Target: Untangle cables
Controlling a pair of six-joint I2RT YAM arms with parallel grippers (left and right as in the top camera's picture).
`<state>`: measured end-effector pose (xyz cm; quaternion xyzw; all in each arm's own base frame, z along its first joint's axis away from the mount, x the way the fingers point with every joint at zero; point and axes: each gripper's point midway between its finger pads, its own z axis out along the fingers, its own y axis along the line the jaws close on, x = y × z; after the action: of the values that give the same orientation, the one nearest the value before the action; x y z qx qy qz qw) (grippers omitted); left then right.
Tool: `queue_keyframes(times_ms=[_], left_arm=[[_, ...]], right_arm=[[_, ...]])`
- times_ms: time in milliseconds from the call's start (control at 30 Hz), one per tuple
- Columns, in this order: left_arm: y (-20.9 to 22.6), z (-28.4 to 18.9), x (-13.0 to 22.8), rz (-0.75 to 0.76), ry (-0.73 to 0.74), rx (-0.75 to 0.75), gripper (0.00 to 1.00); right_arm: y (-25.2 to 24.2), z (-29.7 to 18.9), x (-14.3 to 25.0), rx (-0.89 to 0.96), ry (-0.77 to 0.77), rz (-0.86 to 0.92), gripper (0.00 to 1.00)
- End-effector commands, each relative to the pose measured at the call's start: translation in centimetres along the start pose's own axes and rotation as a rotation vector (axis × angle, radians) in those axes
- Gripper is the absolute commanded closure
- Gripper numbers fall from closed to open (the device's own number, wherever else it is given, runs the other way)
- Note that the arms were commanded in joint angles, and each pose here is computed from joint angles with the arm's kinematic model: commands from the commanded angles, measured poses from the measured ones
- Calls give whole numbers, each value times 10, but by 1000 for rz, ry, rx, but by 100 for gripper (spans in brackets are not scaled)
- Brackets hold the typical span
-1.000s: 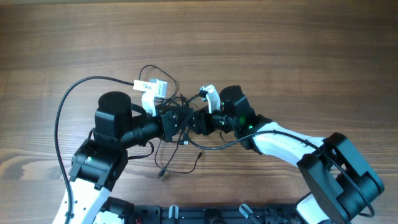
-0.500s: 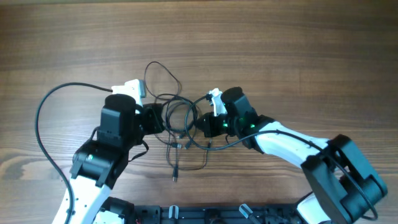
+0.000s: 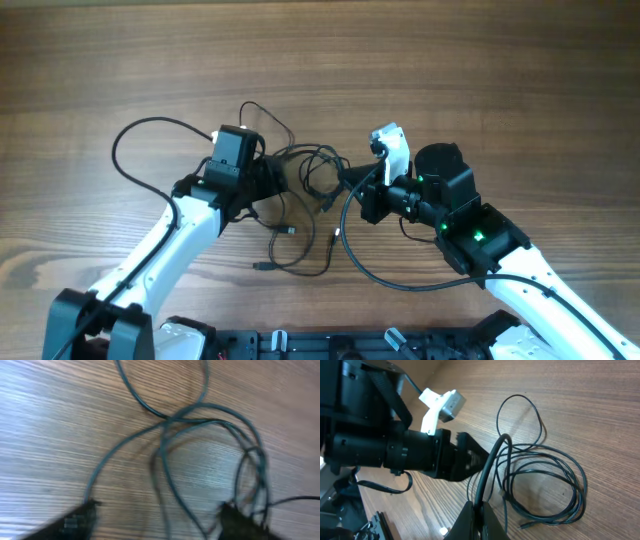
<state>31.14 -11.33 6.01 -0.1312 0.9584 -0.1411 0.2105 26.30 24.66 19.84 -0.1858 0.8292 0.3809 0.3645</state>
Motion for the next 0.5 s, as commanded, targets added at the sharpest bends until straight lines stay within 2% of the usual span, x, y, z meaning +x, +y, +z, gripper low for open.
queue_keyframes(times_ms=[0,67,233,333,400,467], left_arm=[[-37,-2,9,11,78,207,14],[-56,-7,12,25,108,314,14],[-58,-3,17,22,138,328,18],[-73,-8,17,29,152,415,19],[-76,-10,16,-60,166,423,22],[-76,-10,16,-123,180,417,30]], right_arm=[[28,-4,-4,-149,1,-62,96],[35,-5,-14,-183,-37,-73,96],[57,-11,-31,-289,-97,-85,96],[68,-15,-34,-347,-104,-88,96],[68,-15,-35,-348,-105,-88,96],[69,-16,-36,-353,-109,-92,96]])
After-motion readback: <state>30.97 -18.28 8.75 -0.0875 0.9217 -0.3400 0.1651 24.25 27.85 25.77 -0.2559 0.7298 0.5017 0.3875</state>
